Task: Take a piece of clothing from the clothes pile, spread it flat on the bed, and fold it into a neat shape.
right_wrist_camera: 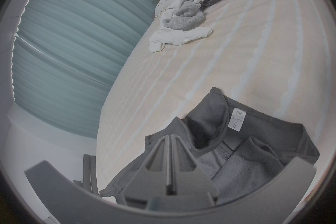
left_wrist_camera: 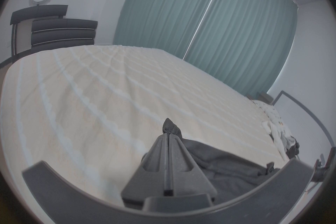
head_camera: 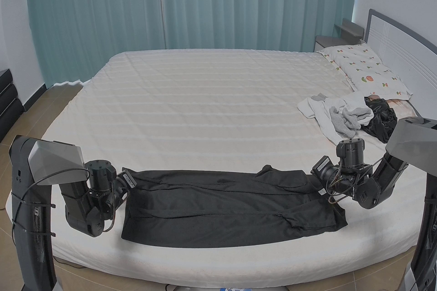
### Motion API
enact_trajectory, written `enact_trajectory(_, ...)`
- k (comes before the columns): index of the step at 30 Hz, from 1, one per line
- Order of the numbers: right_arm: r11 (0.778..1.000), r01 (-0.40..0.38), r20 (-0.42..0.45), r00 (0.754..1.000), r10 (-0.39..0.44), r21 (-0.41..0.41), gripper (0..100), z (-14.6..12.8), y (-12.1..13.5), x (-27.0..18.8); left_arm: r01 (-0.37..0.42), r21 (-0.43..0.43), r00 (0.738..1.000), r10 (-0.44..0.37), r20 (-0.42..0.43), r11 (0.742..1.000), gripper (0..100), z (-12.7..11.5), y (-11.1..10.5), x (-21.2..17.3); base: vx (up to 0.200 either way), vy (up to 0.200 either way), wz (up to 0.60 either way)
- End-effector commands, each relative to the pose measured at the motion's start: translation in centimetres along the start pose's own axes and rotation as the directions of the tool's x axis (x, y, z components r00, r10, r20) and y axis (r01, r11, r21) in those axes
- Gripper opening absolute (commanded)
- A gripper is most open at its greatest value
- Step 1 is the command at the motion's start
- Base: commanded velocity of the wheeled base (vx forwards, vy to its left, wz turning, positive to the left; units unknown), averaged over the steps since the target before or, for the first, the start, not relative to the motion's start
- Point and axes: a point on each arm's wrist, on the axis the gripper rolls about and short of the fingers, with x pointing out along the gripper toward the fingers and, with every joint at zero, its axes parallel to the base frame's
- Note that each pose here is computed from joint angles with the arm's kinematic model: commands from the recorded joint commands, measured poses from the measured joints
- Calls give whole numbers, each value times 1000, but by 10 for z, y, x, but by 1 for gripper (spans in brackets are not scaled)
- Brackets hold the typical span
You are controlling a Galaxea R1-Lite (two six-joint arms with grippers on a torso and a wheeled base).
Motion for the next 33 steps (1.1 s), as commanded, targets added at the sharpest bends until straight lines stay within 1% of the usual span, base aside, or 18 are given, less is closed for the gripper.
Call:
enact_trajectory(1,1000,10,-26,1000,-10,-9,0,-5,-6,-3,-8,23,999,9,-50,1000,0,-14,4,-4,0,0,0)
enact_trajectory(3,1000,-5,-61,998,4,-17,0,-10,-3,-4,-2,22,999,3,-43,1000,0,-12,2,-5,0,0,0)
enact_trajectory(5,1000,-12,-69,998,11,-21,0,-13,0,-4,-1,21,999,2,-40,1000,0,-11,1,-6,0,0,0)
enact_trajectory(6,1000,-12,-69,998,11,-21,100,-13,0,-4,-1,21,999,2,-40,1000,0,-11,1,-6,0,0,0)
enact_trajectory(7,999,-24,-74,997,22,-21,100,-14,3,-3,-1,20,999,2,-35,1000,0,-9,1,-6,0,0,0)
enact_trajectory(10,999,-19,-74,997,17,-33,100,-14,1,-3,-3,19,999,3,-34,1000,0,-9,1,-6,0,0,0)
enact_trajectory(13,997,-22,-74,997,17,-67,100,-13,1,-4,-4,17,999,5,-33,1000,0,-9,1,-6,0,0,0)
enact_trajectory(16,997,-28,-68,997,23,-72,100,-12,6,-9,-4,16,999,5,-33,1000,0,-9,1,-6,0,0,0)
enact_trajectory(19,998,16,-103,994,-23,-65,100,-17,9,-14,-8,7,999,8,-33,1000,0,-9,1,-7,0,0,0)
enact_trajectory(21,998,52,-121,991,-56,-35,100,-26,11,-16,-6,-1,1000,6,-30,1000,0,-9,0,-7,0,0,0)
enact_trajectory(23,997,73,-125,990,-72,0,100,-34,14,-14,-6,-1,1000,6,-30,1000,0,-9,0,-7,0,0,0)
enact_trajectory(27,995,95,-142,985,-95,-5,100,-43,13,-3,-6,-1,1000,6,-30,1000,0,-9,0,-7,0,0,0)
enact_trajectory(29,994,113,-118,987,-113,-8,100,-44,14,9,-6,-1,1000,6,-30,1000,0,-9,0,-7,0,0,0)
enact_trajectory(33,991,137,-116,984,-137,-13,100,-45,14,19,-8,-2,1000,8,-30,1000,0,-8,1,-6,0,0,0)
